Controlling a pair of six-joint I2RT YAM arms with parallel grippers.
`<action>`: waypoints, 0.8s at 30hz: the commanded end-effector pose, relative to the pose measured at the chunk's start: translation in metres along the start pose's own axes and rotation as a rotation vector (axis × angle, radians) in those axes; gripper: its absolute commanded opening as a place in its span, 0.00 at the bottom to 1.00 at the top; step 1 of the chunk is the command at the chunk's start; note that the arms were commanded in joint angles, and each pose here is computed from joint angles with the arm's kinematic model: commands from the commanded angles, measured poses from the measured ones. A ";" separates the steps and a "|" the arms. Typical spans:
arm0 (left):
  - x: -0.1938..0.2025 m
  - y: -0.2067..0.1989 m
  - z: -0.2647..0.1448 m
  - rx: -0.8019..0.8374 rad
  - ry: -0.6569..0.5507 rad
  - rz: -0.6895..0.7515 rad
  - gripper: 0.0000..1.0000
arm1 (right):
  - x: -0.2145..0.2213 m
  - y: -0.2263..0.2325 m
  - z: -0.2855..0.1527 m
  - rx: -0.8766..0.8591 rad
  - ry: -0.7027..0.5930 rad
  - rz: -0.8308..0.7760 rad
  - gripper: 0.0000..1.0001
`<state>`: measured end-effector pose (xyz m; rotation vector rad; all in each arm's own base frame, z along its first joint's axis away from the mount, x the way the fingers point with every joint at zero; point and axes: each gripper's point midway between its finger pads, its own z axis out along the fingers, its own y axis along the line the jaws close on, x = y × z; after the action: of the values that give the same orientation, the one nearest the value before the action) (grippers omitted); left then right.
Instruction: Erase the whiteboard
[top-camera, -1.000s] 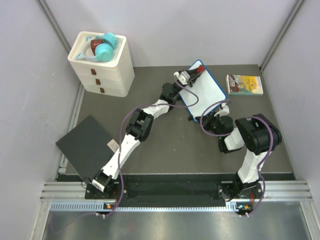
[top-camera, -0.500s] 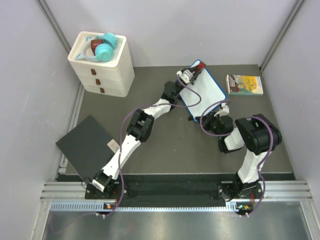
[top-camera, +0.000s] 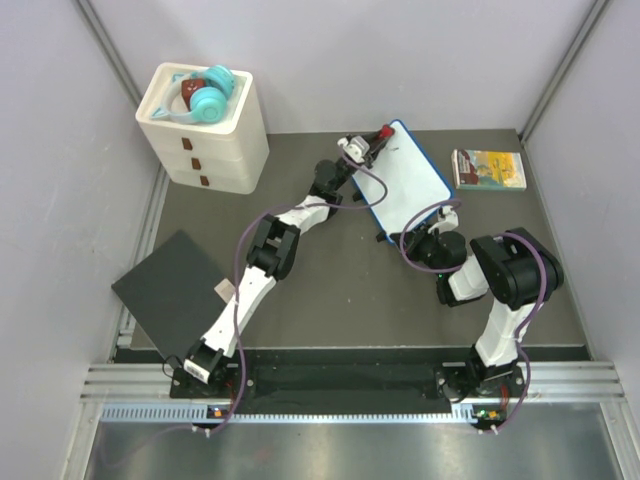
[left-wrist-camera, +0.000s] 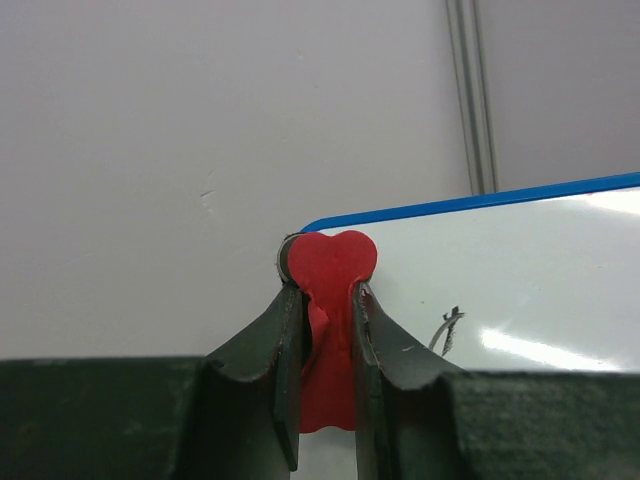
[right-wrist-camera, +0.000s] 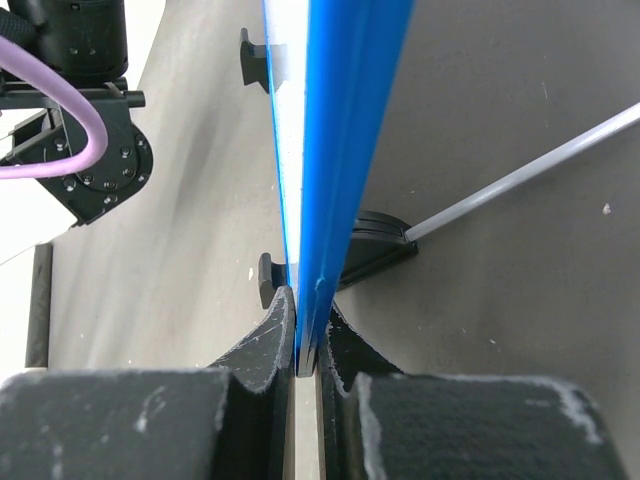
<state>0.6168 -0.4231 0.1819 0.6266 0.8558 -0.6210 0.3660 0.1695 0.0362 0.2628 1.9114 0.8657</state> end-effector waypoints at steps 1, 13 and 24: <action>-0.001 -0.061 0.003 0.176 -0.025 -0.047 0.00 | 0.130 -0.040 -0.056 0.131 0.505 0.011 0.00; -0.047 -0.079 0.025 0.176 -0.148 -0.005 0.00 | 0.130 -0.040 -0.056 0.131 0.505 0.010 0.00; -0.019 -0.029 0.018 -0.038 -0.065 0.051 0.00 | 0.132 -0.040 -0.056 0.127 0.508 0.005 0.00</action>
<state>0.5795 -0.4589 0.2017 0.6464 0.7350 -0.6322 0.3662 0.1696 0.0357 0.2654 1.9109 0.8665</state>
